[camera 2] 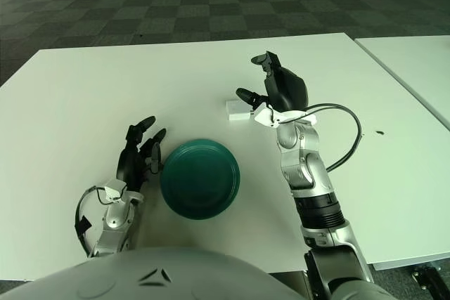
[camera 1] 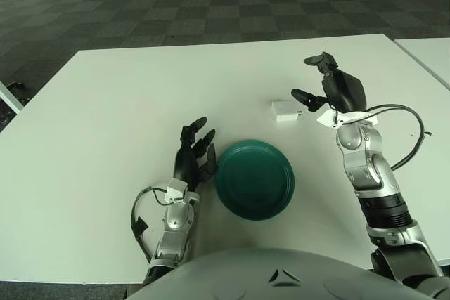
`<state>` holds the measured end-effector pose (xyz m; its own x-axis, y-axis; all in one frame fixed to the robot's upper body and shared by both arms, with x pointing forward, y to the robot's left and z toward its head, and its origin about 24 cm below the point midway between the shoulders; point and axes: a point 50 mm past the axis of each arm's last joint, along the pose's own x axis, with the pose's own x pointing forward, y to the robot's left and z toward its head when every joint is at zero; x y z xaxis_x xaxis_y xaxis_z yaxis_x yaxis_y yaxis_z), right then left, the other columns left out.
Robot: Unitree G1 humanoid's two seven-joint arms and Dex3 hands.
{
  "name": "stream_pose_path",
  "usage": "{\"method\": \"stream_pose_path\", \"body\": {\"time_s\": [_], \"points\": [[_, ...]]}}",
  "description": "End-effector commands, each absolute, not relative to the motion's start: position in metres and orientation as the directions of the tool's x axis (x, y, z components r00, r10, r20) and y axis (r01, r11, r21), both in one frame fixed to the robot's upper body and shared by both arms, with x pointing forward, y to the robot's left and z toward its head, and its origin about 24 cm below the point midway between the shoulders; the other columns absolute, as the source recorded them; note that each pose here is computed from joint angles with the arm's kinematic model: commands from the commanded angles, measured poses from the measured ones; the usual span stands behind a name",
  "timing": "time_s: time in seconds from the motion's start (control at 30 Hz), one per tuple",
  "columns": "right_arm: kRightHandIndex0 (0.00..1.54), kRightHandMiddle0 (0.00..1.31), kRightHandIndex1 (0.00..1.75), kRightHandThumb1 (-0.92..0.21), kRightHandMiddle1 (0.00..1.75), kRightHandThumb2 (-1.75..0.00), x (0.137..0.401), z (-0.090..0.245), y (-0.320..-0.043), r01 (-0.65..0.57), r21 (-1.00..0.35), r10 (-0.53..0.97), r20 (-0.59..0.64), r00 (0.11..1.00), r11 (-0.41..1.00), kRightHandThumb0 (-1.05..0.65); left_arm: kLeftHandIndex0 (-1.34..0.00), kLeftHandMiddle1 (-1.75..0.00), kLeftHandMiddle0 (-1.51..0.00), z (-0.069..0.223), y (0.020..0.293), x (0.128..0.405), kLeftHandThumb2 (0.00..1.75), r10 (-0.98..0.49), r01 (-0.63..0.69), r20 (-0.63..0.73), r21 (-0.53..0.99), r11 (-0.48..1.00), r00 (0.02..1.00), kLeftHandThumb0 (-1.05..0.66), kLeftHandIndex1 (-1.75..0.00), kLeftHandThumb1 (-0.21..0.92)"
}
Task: Put the charger into the plate.
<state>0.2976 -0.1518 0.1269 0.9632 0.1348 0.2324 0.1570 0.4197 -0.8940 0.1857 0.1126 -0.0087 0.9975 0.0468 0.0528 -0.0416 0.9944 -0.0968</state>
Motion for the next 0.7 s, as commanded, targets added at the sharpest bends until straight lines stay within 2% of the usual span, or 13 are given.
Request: {"method": "stream_pose_path", "body": {"time_s": [0.0,0.2,0.67], "points": [[0.41,0.12,0.04,-0.92,0.85,-0.53,0.309,0.124,-0.142,0.105,-0.937,0.198,0.178,0.964,0.332,-0.66,-0.17,-0.03,-0.64,-0.045,0.103,0.163,0.89,0.035,-0.049,-0.146,-0.098,0.994,0.989,-0.77,-0.84,0.92],[0.42,0.09,0.04,-0.92,0.83,-0.54,0.319,0.108,-0.133,0.04,-0.974,0.284,0.103,0.953,0.221,-0.69,-0.16,-0.01,-0.62,-0.045,0.102,0.164,0.87,0.028,-0.043,-0.146,-0.101,0.994,0.989,-0.78,-0.84,0.92],[0.46,0.05,0.04,-0.92,0.82,-0.55,0.332,0.072,-0.121,-0.084,-0.993,0.38,-0.045,0.924,0.086,-0.64,-0.19,-0.01,-0.61,-0.044,0.101,0.163,0.82,0.029,-0.047,-0.139,-0.129,0.991,0.99,-0.75,-0.88,0.92]]}}
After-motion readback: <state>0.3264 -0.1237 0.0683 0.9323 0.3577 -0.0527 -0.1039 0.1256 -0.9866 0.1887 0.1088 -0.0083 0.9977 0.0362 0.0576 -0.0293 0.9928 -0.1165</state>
